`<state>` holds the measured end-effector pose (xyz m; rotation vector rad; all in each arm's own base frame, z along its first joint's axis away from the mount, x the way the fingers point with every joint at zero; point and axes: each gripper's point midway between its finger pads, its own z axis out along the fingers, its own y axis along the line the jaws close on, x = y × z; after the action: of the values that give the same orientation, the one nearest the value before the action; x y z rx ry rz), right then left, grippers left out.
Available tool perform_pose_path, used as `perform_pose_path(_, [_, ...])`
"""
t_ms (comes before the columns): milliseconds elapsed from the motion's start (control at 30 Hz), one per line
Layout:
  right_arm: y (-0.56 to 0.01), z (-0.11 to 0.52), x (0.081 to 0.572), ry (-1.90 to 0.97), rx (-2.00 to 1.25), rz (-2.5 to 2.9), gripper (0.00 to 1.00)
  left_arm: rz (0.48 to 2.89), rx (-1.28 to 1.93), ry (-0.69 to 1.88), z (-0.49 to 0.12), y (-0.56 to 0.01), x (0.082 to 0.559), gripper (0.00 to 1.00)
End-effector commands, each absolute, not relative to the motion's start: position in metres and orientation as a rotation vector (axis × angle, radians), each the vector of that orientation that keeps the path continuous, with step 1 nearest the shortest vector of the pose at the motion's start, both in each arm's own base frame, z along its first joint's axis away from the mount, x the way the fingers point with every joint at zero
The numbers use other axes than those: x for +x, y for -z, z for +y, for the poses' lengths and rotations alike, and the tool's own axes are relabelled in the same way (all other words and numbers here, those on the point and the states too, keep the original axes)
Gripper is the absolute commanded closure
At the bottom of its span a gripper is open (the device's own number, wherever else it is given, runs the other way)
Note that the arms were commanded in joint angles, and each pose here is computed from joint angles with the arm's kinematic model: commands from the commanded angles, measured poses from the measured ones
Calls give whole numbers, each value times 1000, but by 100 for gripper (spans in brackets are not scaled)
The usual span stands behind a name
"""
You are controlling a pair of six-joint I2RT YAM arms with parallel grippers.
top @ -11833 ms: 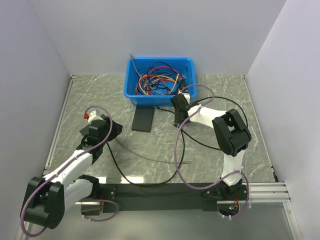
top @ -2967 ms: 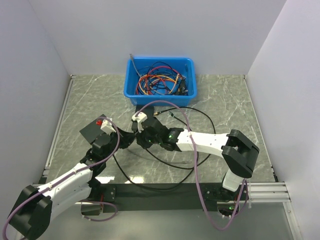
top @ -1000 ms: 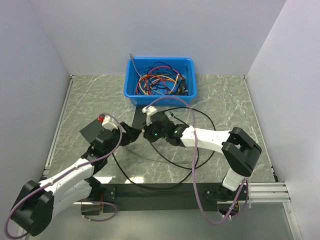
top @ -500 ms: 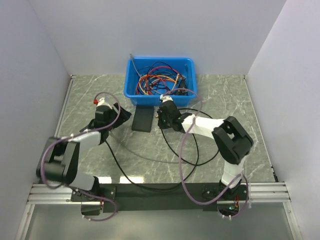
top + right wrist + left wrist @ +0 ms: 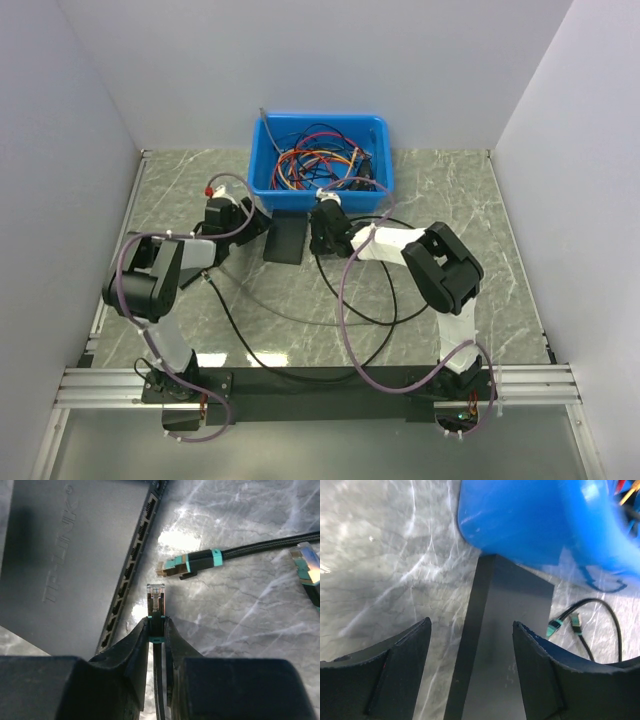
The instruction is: Insert the plug into the switch port
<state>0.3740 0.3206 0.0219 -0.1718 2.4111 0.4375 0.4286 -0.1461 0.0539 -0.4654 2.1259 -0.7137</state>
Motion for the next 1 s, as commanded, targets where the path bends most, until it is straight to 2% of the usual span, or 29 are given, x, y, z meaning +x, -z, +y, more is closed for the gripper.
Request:
perform_pose_path(0, [-27,341,377,-500,-143,2371,100,2085,-376,827,-165,-62,437,29])
perform_pose_path(233, [-34,367,364,-588,-189,2347,100,2093,-267,1009,-200,-49,417,32])
perform_pose_path(433, [-39,377,341,-621,-222,2340,100,2100,-210,1053,-214,-51,398,34])
perform_pose_path(733, [-44,406,278,-722,-324,2343,100,2161,-206,1001,-206,-50,337,34])
perform_pose_path(967, [-48,400,239,-739,-379,2348,100,2180,-207,873,-187,-54,324,33])
